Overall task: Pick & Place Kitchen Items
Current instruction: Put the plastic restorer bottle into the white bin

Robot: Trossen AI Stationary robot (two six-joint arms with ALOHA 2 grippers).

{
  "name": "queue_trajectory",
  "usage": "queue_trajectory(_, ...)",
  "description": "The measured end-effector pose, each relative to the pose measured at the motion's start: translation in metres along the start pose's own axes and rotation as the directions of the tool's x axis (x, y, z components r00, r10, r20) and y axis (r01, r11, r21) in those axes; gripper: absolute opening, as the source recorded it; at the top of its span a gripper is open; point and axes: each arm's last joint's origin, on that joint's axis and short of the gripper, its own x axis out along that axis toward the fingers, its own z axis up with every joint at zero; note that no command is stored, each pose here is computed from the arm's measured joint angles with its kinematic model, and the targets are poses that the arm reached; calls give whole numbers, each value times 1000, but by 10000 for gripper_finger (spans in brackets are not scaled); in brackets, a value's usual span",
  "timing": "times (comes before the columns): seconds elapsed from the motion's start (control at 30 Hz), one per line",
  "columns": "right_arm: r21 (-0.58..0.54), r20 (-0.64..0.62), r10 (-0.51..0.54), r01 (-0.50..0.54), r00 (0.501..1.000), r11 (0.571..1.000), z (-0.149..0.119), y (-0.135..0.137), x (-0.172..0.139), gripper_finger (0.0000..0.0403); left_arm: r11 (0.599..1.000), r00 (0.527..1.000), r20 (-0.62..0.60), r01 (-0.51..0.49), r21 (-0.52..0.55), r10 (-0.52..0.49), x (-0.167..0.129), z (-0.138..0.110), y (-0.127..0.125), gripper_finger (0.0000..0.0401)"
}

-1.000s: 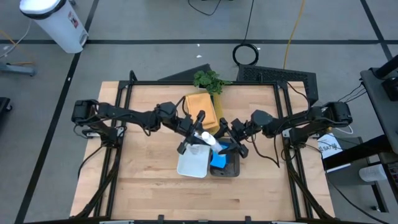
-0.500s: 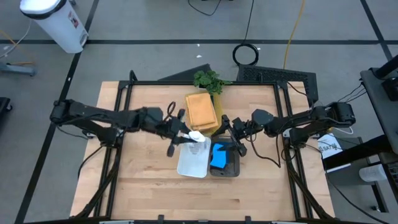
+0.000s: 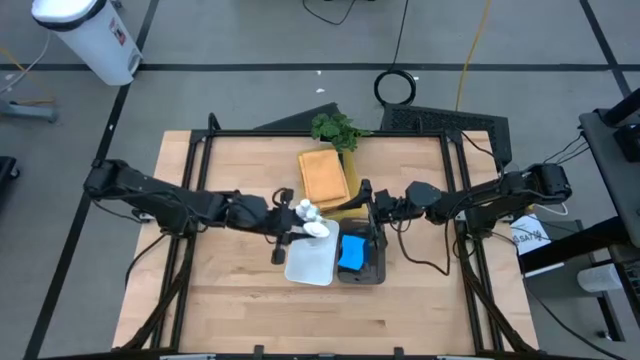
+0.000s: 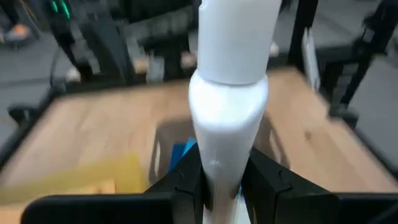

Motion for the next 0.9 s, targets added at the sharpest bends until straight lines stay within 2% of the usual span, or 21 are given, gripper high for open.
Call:
queue_trajectory(0.07, 0, 7, 5, -5, 1000, 1000, 1, 1, 0, 278, 1000, 1000, -28, 1, -3, -1, 1, -4, 0, 76)
queue_trajectory(0.2, 5, 9, 8, -8, 1000, 1000, 1, 3, 0, 279, 1000, 999, 34, -2, -17, 3, -2, 5, 0, 76)
queue_trajectory(0.43, 10, 20, 26, -26, 999, 1000, 3, 11, 3, 279, 999, 1000, 20, -15, -29, 16, -1, 2, 0, 76)
queue_trajectory(0.53, -7, 32, -8, 9, 999, 1000, 14, 23, 13, 279, 999, 999, 1, -36, -29, 36, 1, 0, -1, 76)
queue_trajectory(0.7, -88, -54, -107, 102, 993, 991, 22, 41, 35, 279, 998, 999, 2, -45, -33, 45, 3, -1, -2, 76)
queue_trajectory(0.8, -129, -43, -140, 134, 989, 983, 26, 45, 37, 279, 998, 999, 0, -44, -55, 44, 2, -1, -2, 76)
queue_trajectory(0.9, -124, -57, -140, 132, 989, 983, 25, 46, 37, 279, 998, 999, 9, -37, -49, 37, 2, 0, -6, 76)
